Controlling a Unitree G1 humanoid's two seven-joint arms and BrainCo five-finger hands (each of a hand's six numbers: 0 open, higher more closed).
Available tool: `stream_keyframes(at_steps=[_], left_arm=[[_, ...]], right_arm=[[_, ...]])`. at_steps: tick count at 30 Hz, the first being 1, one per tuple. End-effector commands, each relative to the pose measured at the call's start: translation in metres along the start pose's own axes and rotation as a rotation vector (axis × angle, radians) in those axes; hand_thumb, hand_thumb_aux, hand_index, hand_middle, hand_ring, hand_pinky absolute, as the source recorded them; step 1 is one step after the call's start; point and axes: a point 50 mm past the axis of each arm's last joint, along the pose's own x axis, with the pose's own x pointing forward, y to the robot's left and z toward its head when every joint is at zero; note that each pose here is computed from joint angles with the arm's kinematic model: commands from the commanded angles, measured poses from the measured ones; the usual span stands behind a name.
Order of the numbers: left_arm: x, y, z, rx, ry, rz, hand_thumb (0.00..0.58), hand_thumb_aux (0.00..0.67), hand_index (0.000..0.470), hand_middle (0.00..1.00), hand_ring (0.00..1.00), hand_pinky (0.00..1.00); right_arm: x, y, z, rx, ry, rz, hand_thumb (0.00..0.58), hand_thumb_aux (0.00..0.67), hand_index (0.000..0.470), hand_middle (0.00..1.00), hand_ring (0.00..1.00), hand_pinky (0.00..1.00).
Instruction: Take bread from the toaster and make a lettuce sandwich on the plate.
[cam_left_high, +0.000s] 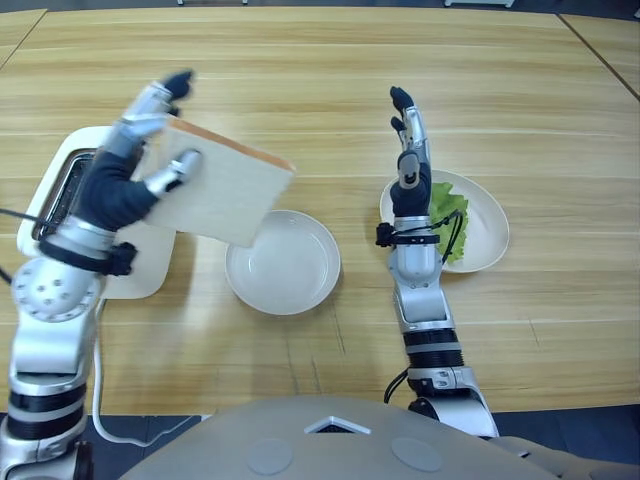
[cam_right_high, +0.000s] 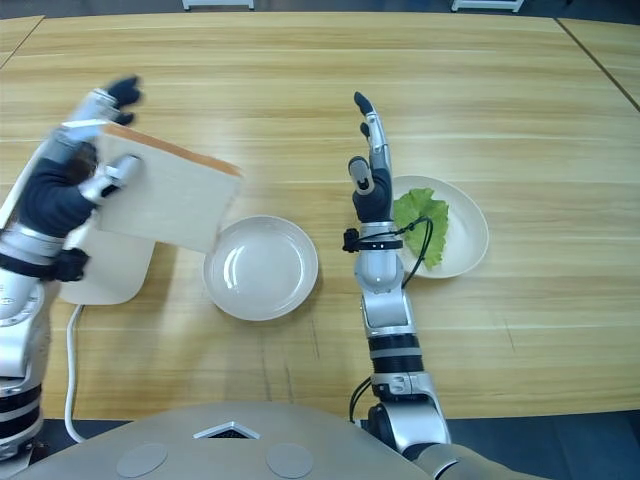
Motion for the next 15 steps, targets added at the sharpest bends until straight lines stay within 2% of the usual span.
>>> stream_keyframes(at_steps=[1,8,14,15], left_arm=[[0.01,-0.031,-0.03,-0.006,0.119,-0.163,0.58,0.67,0.47,0.0,0.0,0.0],[0.027,-0.068,-0.078,0.007,0.236,-0.264,0.58,0.67,0.47,0.0,0.0,0.0],[0.038,-0.077,-0.095,0.056,0.26,-0.29,0.58,0.67,0.47,0.0,0.0,0.0],[0.038,-0.078,-0.095,0.064,0.26,-0.297,0.521,0.457,0.321,0.0,0.0,0.0]], right_arm=[[0.004,-0.005,0.001,-0.007,-0.013,-0.022,0.0,0.0,0.0,0.0,0.0,0.0],[0.003,0.004,0.001,0.009,-0.012,0.007,0.0,0.0,0.0,0.0,0.0,0.0],[0.0,0.008,0.001,0.014,-0.014,0.026,0.0,0.0,0.0,0.0,0.0,0.0],[0.001,0.007,0.001,0.013,-0.016,0.025,0.0,0.0,0.0,0.0,0.0,0.0]])
